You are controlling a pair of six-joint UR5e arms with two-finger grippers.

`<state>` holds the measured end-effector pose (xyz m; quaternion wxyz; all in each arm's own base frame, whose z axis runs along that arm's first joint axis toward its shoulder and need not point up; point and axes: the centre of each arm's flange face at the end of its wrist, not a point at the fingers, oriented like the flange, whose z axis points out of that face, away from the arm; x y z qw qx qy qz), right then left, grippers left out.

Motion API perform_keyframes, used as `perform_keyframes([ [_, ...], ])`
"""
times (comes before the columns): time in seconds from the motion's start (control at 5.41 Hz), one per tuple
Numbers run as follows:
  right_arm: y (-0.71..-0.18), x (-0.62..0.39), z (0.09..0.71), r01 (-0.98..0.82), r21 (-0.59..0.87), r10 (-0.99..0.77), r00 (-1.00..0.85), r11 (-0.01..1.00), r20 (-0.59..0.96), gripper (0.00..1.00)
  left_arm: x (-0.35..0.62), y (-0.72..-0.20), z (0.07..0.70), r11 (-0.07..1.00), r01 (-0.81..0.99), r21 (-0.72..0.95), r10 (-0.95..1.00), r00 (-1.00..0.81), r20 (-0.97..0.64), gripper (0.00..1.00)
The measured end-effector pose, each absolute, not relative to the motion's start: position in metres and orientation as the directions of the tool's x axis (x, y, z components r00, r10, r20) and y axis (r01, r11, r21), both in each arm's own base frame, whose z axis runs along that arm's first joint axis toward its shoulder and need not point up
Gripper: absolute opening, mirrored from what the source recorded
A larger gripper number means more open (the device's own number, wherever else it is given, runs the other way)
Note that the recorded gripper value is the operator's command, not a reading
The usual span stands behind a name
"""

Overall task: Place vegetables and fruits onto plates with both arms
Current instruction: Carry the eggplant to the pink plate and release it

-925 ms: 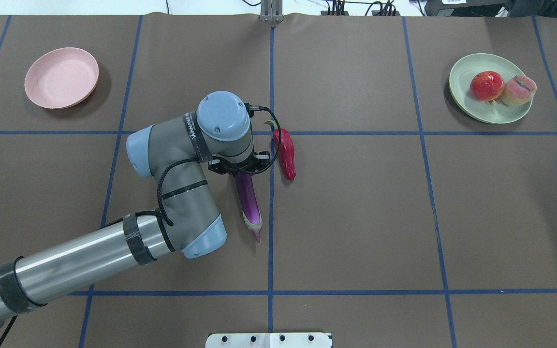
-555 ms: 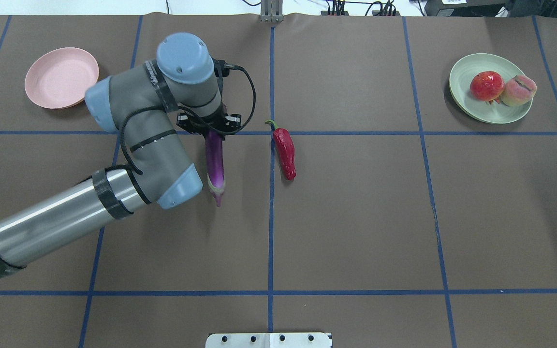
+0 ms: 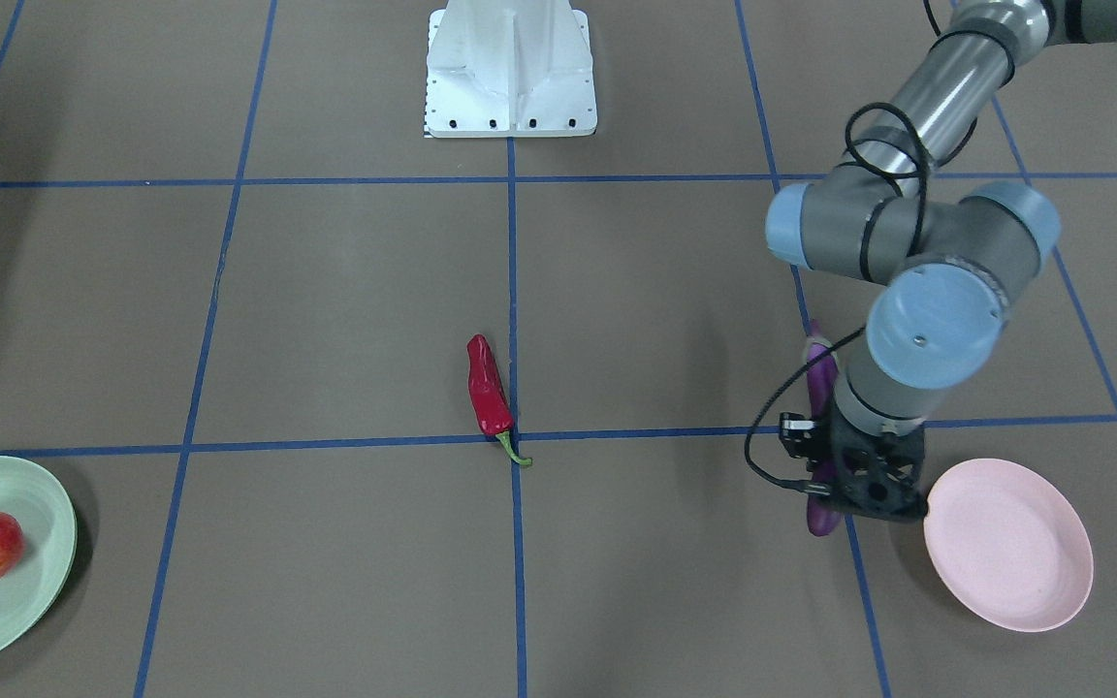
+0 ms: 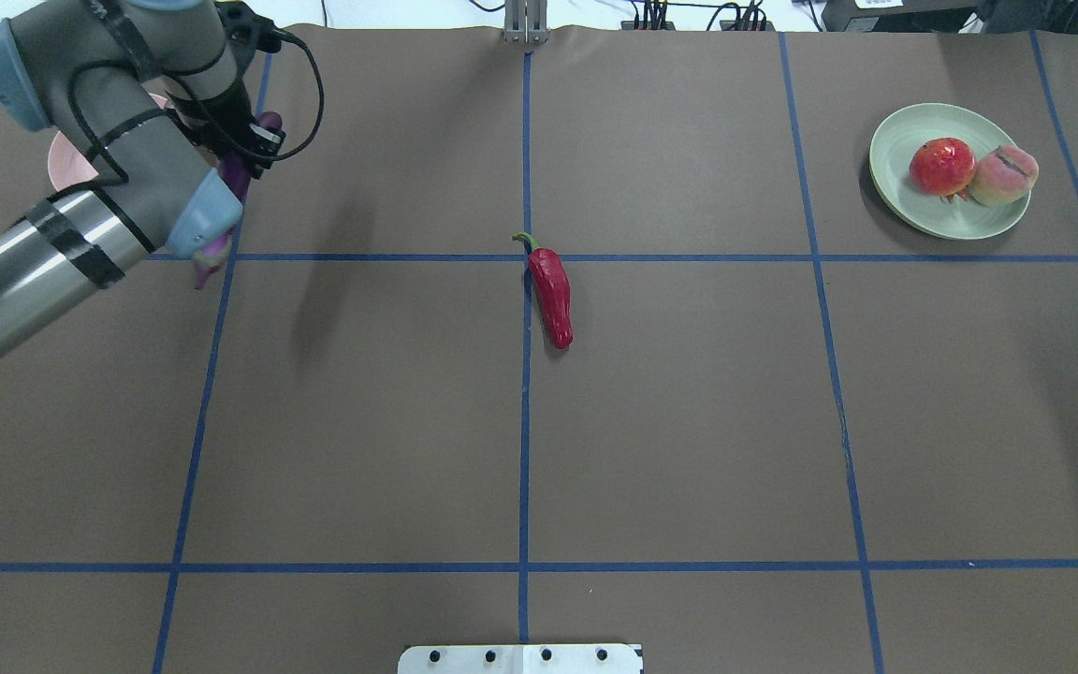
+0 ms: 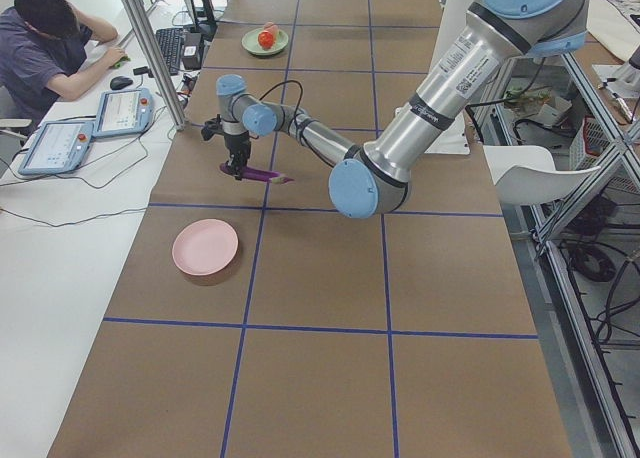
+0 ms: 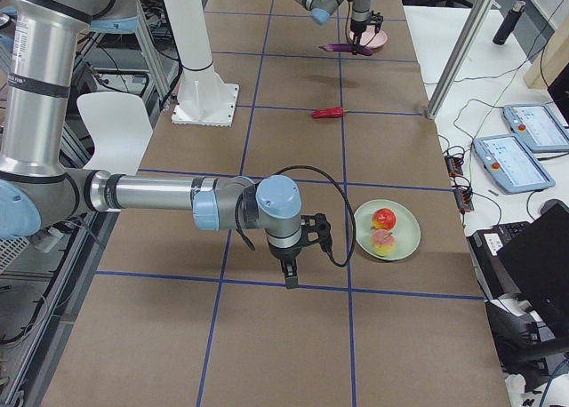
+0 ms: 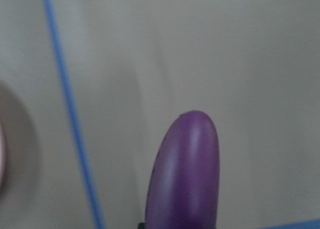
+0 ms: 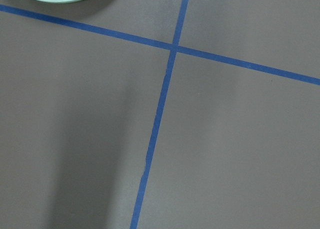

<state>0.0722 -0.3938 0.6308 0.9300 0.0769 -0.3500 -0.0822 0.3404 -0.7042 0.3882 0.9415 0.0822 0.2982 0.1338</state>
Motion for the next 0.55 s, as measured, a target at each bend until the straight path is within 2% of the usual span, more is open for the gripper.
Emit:
perform_keyframes([
  [0.18, -0.394, 0.072, 0.630, 0.099, 0.202, -0.207, 0.742, 0.974, 0.638, 1.00, 0.303, -0.733, 0.443, 0.937, -0.246, 0.248, 0.342, 0.791, -0.508, 0.00],
  [0.37, -0.394, 0.072, 0.630, 0.098, 0.203, -0.208, 0.742, 0.974, 0.638, 1.00, 0.283, -0.748, 0.492, 0.937, -0.254, 0.239, 0.342, 0.798, -0.496, 0.67],
  [0.55, -0.394, 0.072, 0.630, 0.098, 0.204, -0.208, 0.742, 0.974, 0.638, 1.00, 0.267, -0.755, 0.531, 0.944, -0.243, 0.224, 0.325, 0.808, -0.492, 1.00],
])
